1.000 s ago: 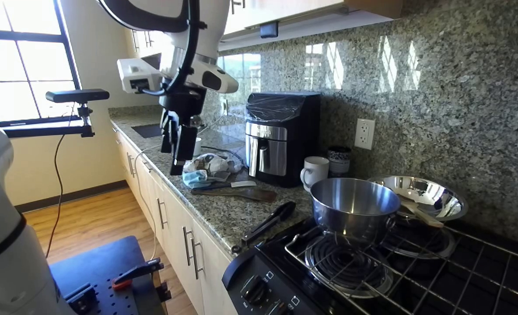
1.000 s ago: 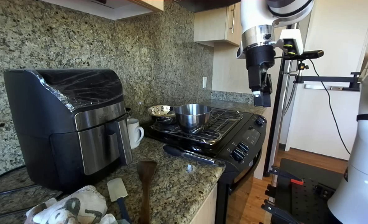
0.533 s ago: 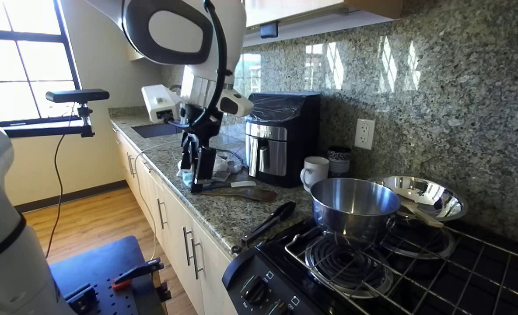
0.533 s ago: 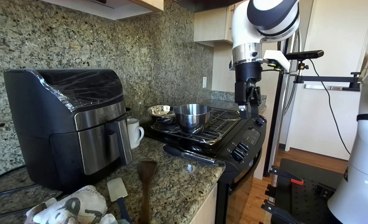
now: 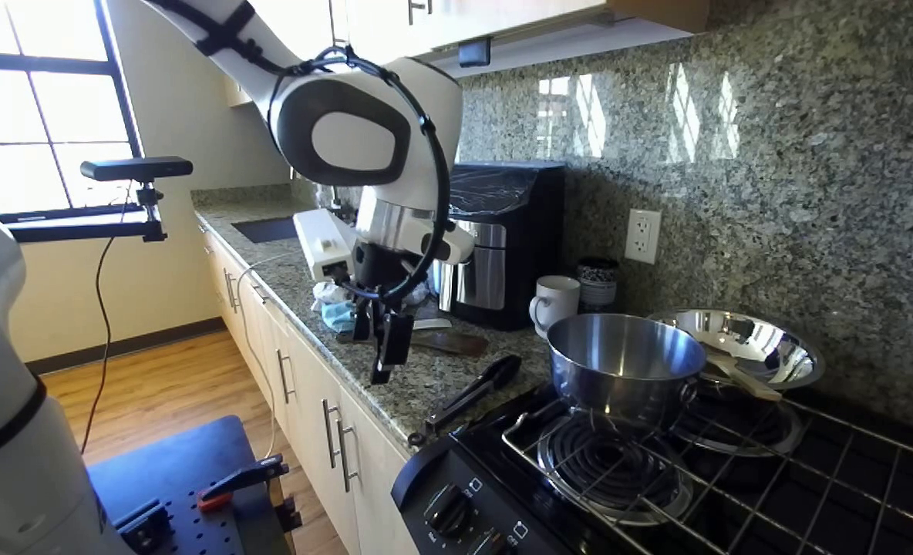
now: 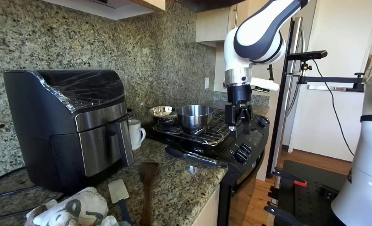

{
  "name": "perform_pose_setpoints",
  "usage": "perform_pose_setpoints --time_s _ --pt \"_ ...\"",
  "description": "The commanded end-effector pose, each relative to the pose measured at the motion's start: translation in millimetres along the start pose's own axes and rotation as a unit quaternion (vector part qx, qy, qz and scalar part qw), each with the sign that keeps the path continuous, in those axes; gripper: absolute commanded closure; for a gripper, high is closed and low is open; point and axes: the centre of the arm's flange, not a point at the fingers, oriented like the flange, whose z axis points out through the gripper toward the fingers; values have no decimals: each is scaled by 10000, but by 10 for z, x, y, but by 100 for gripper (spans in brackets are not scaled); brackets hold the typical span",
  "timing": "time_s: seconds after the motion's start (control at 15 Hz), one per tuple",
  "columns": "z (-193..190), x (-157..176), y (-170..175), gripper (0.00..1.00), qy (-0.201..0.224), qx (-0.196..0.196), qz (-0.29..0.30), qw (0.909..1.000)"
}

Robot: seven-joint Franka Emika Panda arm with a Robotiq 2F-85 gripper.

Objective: Move the cooking tweezers on the counter to the left

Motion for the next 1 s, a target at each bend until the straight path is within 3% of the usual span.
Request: perform_pose_setpoints --time_s 0.0,0.4,0.8,0.93 --pt "273 283 14 0 42 113 -214 9997" --pt "542 446 -21 0 83 107 -502 9986" --pt "437 664 -210 0 127 262 -549 9981" --pt "441 578 -168 0 137 171 -519 9984"
